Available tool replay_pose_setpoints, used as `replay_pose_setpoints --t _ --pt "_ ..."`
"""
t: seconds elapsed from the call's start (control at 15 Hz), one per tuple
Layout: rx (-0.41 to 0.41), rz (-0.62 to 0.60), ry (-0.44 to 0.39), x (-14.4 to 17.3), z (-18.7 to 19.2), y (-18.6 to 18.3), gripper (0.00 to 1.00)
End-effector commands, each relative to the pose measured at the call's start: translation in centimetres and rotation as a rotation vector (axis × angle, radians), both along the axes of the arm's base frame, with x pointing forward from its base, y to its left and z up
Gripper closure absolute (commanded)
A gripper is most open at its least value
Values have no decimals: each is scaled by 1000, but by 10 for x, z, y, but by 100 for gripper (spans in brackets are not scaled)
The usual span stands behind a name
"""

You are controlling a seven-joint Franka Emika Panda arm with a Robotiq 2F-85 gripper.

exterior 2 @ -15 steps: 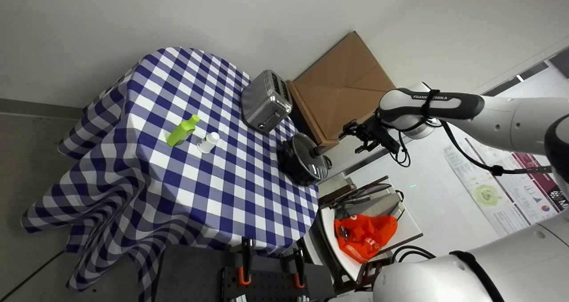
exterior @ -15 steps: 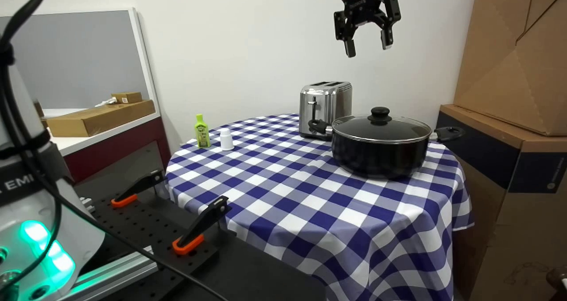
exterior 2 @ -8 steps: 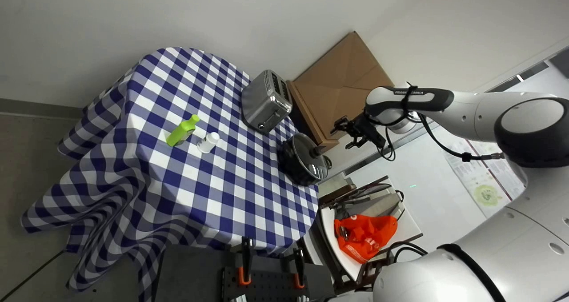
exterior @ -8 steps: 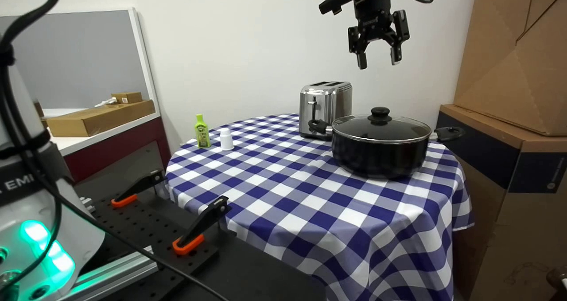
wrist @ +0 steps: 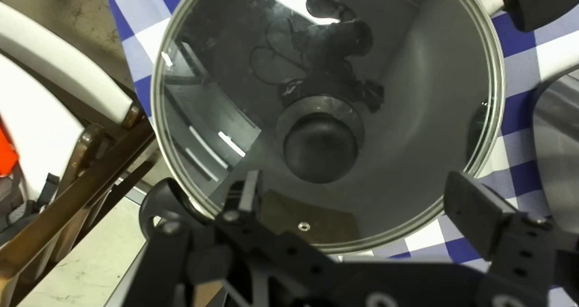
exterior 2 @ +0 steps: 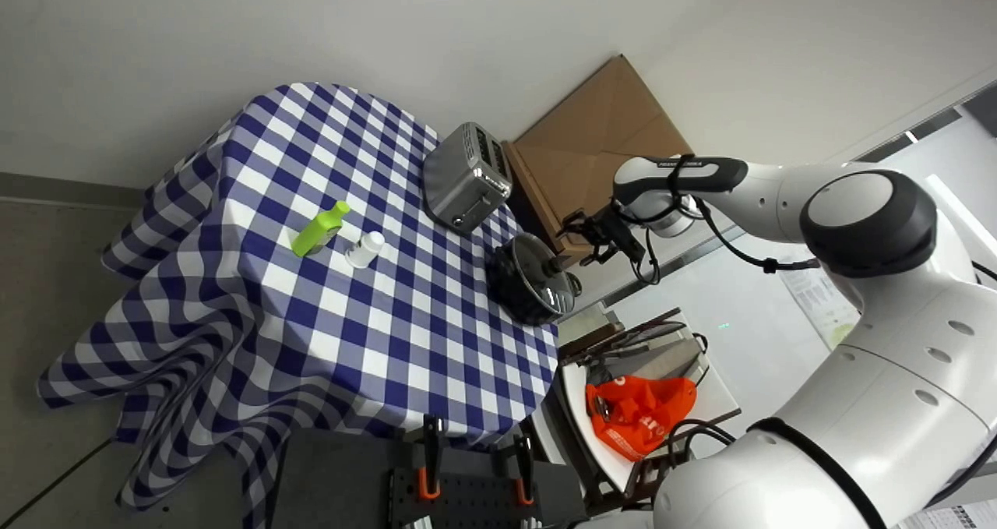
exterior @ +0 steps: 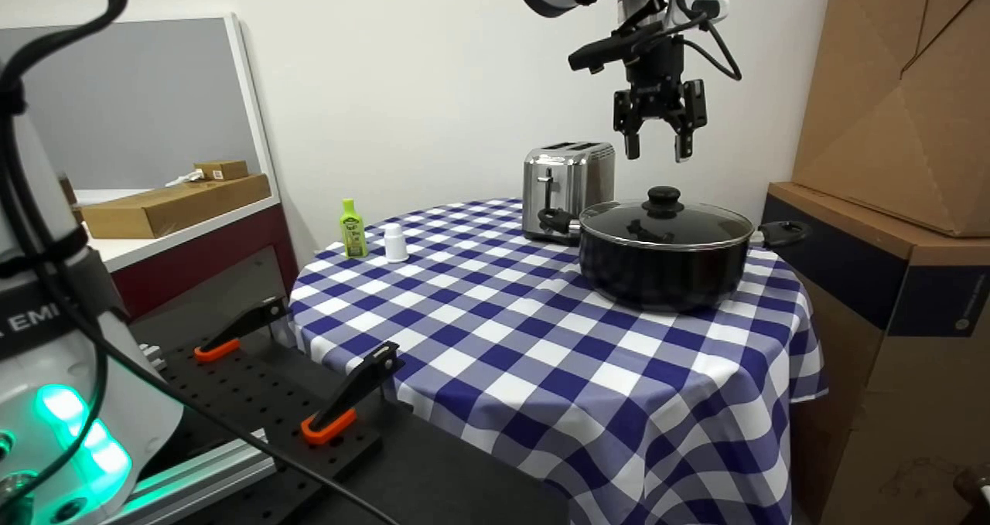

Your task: Remove the glass lid from the pot and put it on the table

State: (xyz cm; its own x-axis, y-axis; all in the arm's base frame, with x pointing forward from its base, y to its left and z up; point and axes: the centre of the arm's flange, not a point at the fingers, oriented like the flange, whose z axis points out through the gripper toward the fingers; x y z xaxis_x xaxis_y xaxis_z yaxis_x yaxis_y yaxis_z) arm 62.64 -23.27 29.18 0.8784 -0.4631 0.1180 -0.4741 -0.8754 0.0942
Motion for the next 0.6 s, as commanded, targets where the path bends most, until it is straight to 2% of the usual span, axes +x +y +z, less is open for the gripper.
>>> replay_pose_setpoints --t 0.0,0.4,0.53 --pt "26 -30 15 17 -15 -7 0" --pt "24 -39 44 15 -34 -11 1" --pt "26 -41 51 14 -39 -12 18"
